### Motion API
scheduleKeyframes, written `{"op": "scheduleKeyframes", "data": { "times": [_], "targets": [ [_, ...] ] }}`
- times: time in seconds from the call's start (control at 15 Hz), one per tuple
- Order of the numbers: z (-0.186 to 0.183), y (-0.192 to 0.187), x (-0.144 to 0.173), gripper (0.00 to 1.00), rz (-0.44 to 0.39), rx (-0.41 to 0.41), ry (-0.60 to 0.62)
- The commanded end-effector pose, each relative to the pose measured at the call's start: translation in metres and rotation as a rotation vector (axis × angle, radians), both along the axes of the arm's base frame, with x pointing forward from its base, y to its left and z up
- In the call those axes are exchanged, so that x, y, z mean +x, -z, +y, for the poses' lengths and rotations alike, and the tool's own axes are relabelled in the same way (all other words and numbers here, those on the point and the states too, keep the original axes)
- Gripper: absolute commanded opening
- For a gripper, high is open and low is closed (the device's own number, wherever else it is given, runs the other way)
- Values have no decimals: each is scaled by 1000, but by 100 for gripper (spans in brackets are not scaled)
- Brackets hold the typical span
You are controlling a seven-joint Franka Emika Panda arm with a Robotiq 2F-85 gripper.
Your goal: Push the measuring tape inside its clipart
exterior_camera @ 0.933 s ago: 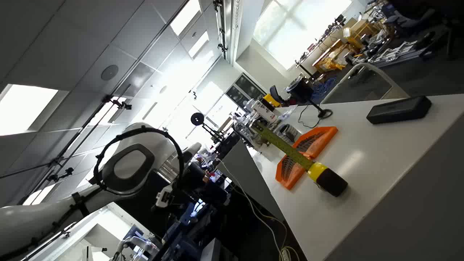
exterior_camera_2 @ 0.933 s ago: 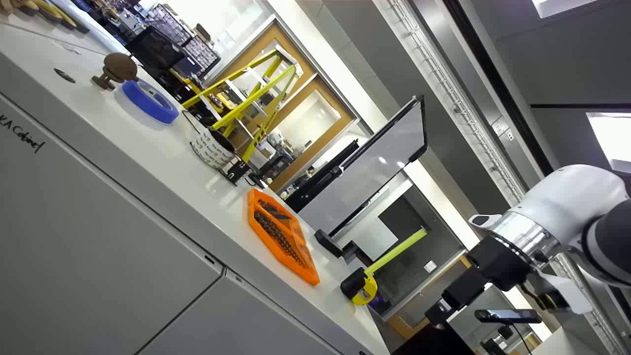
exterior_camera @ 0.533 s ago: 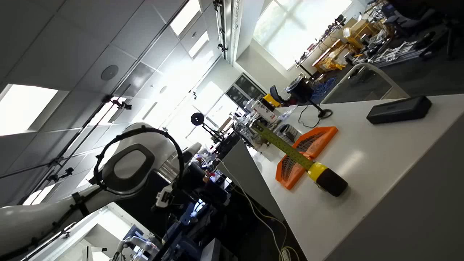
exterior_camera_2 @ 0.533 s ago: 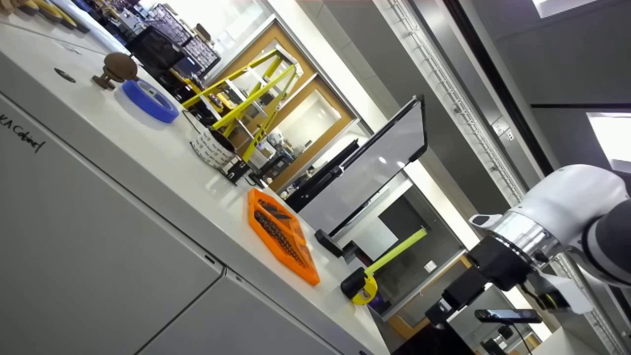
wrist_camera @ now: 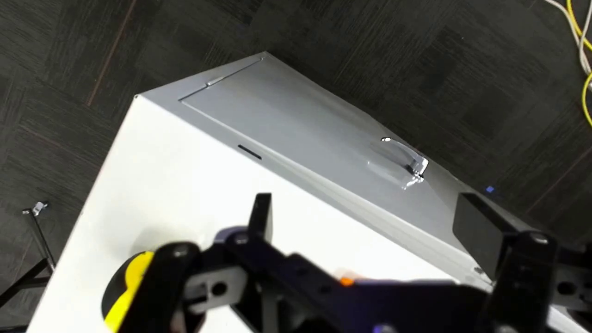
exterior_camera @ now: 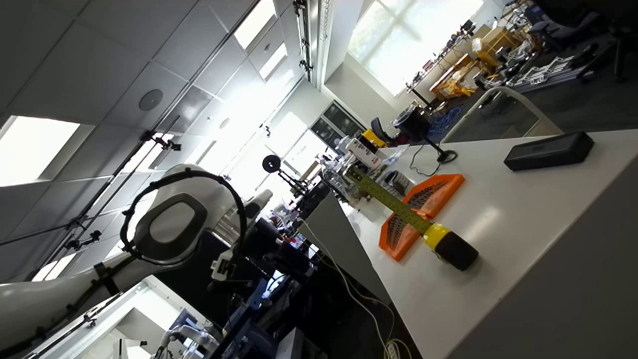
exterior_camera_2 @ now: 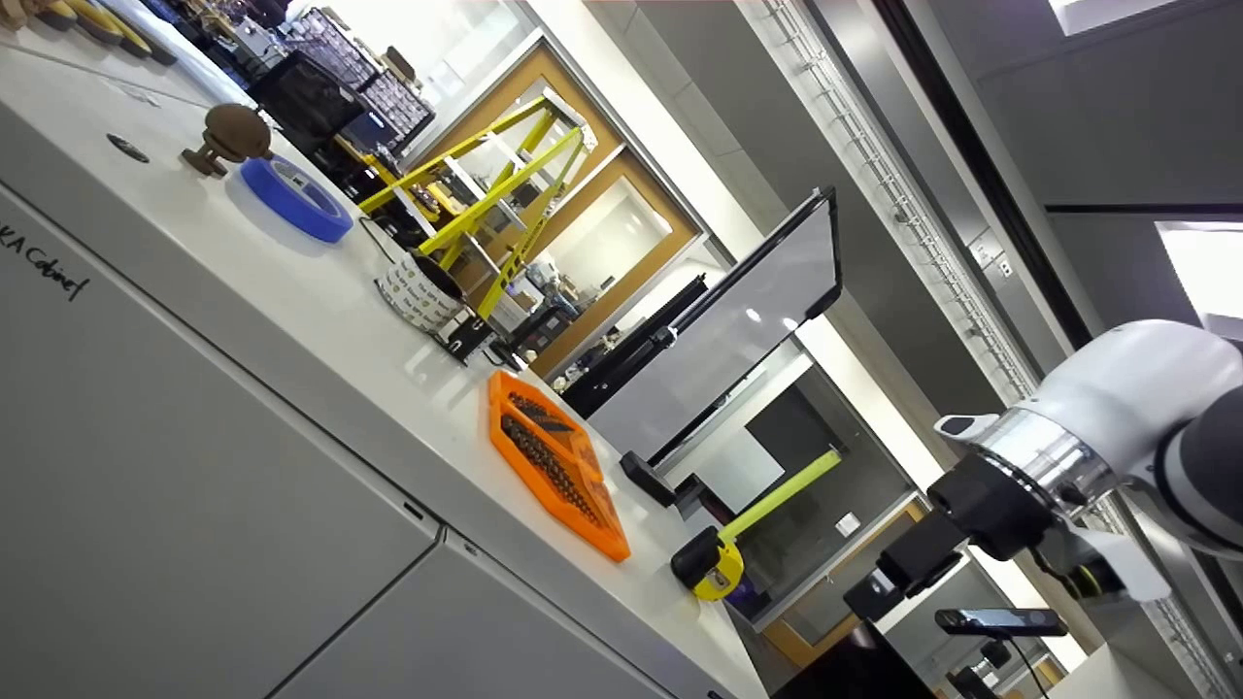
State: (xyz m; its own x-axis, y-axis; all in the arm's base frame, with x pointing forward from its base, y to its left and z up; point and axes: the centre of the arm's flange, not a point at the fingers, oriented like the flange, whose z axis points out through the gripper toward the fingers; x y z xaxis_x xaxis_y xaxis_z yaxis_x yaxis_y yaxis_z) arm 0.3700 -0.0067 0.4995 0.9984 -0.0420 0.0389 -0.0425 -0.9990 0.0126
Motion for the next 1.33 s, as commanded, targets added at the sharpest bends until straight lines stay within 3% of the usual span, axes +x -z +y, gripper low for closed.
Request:
{"op": "scheduleKeyframes", "data": {
  "times": [0.0,0.27,0.53,0.8,0.87,1.27],
  "targets": [
    [-22,-51,-1,100,-107,-5,62],
    [-63,-113,1,100,-223,-13,134],
    [-117,-145,9,100,-302,9,163],
    [-163,-154,13,100,-366,5,21],
    [-146,-147,-1,100,-343,10,85],
    [-158,-147,18,100,-361,-14,54]
  ]
}}
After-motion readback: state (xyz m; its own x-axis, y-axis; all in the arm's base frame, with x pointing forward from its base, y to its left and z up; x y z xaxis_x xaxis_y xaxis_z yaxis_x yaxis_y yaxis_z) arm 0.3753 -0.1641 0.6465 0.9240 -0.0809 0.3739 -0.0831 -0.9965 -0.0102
